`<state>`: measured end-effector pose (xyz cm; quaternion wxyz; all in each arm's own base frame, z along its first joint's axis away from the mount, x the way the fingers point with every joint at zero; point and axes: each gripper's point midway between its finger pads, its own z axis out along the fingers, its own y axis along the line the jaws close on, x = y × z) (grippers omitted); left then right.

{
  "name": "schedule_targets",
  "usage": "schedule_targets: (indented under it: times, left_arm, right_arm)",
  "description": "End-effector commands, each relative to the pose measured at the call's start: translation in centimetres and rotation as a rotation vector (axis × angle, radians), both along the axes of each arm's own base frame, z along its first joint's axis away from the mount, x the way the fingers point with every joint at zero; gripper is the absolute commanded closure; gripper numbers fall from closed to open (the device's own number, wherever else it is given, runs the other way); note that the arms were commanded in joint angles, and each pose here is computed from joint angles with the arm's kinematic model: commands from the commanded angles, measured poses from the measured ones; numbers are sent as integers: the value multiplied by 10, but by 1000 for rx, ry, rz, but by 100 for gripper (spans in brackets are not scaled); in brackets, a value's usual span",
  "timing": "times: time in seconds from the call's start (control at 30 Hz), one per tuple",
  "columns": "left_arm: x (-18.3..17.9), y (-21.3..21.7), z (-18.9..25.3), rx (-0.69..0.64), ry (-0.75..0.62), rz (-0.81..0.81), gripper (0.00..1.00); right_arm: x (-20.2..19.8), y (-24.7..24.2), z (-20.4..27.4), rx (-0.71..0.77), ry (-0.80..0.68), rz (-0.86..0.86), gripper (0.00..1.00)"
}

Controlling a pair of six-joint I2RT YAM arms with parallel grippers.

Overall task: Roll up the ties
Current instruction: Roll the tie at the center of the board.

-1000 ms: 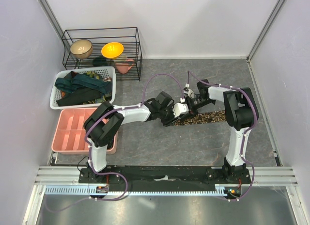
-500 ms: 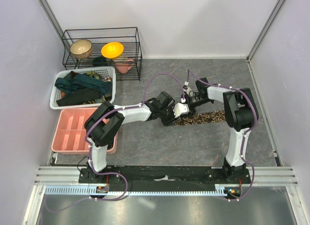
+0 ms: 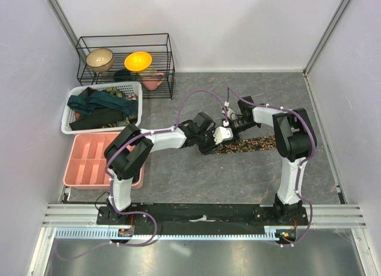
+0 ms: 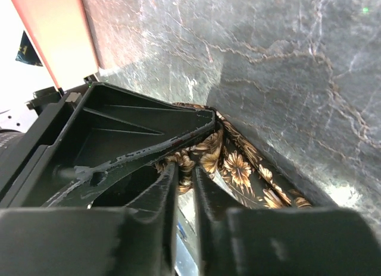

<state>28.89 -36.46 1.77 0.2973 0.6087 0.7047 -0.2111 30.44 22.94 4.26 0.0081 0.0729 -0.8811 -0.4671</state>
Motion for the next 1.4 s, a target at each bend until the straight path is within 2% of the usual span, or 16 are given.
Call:
schedule_targets:
  times: [0.0, 0.07, 0.17, 0.37, 0.4, 0.43, 0.6, 0.67, 0.77, 1.07, 1.17, 1.37]
  left_arm:
    - [-22, 28, -46, 160, 82, -27, 81]
    - [-23, 27, -45, 157, 84, -27, 76]
    - [-23, 27, -43, 148, 92, -15, 63]
    - [-17, 17, -22, 23, 109, 21, 41]
    - [-15, 15, -16, -16, 125, 22, 39]
    - [-12, 12, -10, -58, 120, 23, 30]
    - [-10, 7, 17, -300, 125, 4, 22]
    - [-12, 5, 23, -378, 79, -21, 21]
    - [-12, -1, 22, -433, 83, -17, 21]
    - [3, -22, 12, -489, 132, 47, 23]
    - [-4, -30, 10, -476, 104, 17, 28]
    - [-11, -37, 10, -458, 78, -26, 47]
  right_arm:
    - [-5, -12, -22, -90, -7, 25, 87]
    - [-4, -16, -27, -119, -8, 24, 100]
    - [-3, -24, -35, -156, -14, 31, 100]
    - [-2, -46, -53, -265, -45, 47, 100]
    - [-3, -51, -57, -289, -49, 50, 100]
    - [-1, -53, -58, -300, -58, 49, 100]
    - [4, -59, -64, -345, -84, 42, 100]
    - [5, -61, -67, -360, -81, 37, 100]
    - [4, -61, -67, -362, -81, 32, 100]
    - [1, -60, -72, -355, -96, 36, 100]
    - [-2, -58, -73, -353, -98, 45, 100]
    - [-4, -52, -75, -353, -97, 45, 100]
